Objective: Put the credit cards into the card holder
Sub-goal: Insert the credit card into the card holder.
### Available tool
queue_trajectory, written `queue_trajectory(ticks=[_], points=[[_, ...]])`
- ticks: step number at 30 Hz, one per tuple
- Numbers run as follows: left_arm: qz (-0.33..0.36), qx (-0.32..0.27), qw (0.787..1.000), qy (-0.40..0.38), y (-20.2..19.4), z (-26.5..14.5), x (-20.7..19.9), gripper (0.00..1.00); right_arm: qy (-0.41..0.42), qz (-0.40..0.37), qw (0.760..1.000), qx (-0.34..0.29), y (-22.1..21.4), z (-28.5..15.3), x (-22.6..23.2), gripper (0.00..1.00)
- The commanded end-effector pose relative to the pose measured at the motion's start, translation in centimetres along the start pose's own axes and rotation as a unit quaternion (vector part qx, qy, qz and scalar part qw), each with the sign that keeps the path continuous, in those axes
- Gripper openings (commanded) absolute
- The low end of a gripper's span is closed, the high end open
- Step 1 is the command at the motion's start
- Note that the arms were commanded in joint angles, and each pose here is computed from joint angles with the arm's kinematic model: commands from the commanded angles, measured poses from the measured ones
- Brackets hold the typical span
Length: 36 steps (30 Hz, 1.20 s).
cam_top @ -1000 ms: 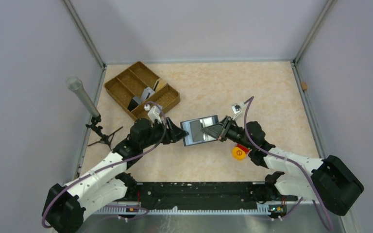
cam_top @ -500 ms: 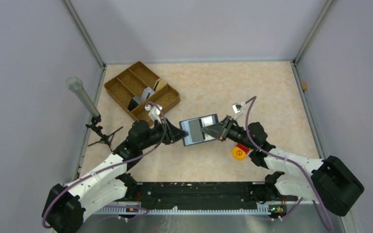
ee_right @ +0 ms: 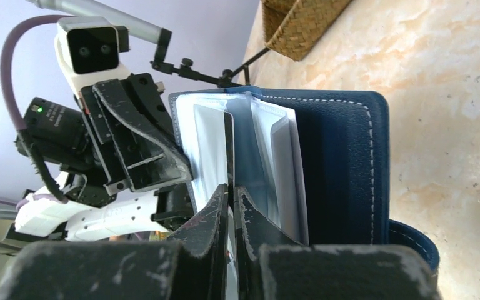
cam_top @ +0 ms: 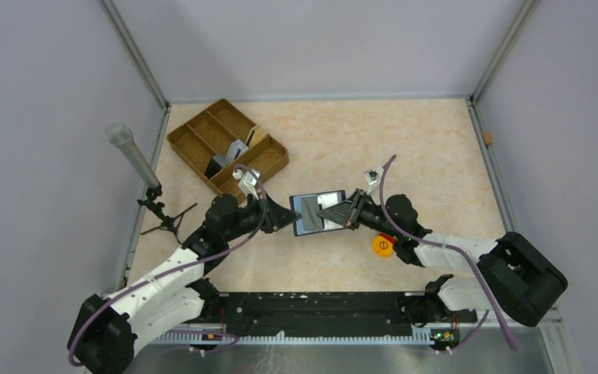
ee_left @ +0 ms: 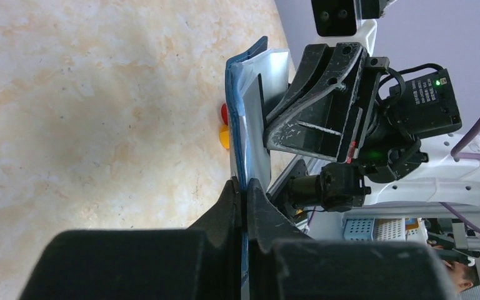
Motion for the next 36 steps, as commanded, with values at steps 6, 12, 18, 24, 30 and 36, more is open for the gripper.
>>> queue_trajectory(ticks=[6,12,18,24,30,36], points=[[-0.005,-0.02,1.0,0.012,0.6,0.5,0.7,0.0,0.003,-0.029,0.999,0.031,-0.8,1.7,-1.4,0.08],[-0.028,-0.029,0.995,0.087,0.8,0.9,3.4,0.0,-0.031,-0.031,0.997,0.057,-2.7,2.6,-3.9,0.16],[-0.046,-0.032,0.984,0.167,0.7,0.9,6.2,0.0,-0.064,-0.03,0.995,0.077,-4.6,3.1,-6.7,0.3],[-0.059,-0.011,0.972,0.226,0.1,1.1,8.3,0.0,-0.074,-0.039,0.993,0.088,-5.5,3.6,-7.6,0.42],[-0.059,0.005,0.966,0.25,-0.2,1.7,9.6,0.0,-0.104,-0.048,0.988,0.108,-6.7,4.0,-9.6,0.45],[-0.058,0.004,0.963,0.262,-0.3,1.8,10.3,0.0,-0.147,-0.061,0.977,0.141,-8.1,4.7,-11.0,0.45]])
Point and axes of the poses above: each gripper's point midway between its finger pads, its own z axis out along the fingers, its own x axis along the line the jaws close on, y = z × x, the point moved 3 cm from there along -z, back along the fingers, and after that the axes turned 13 degrees about -z, right-handed, at the moved point
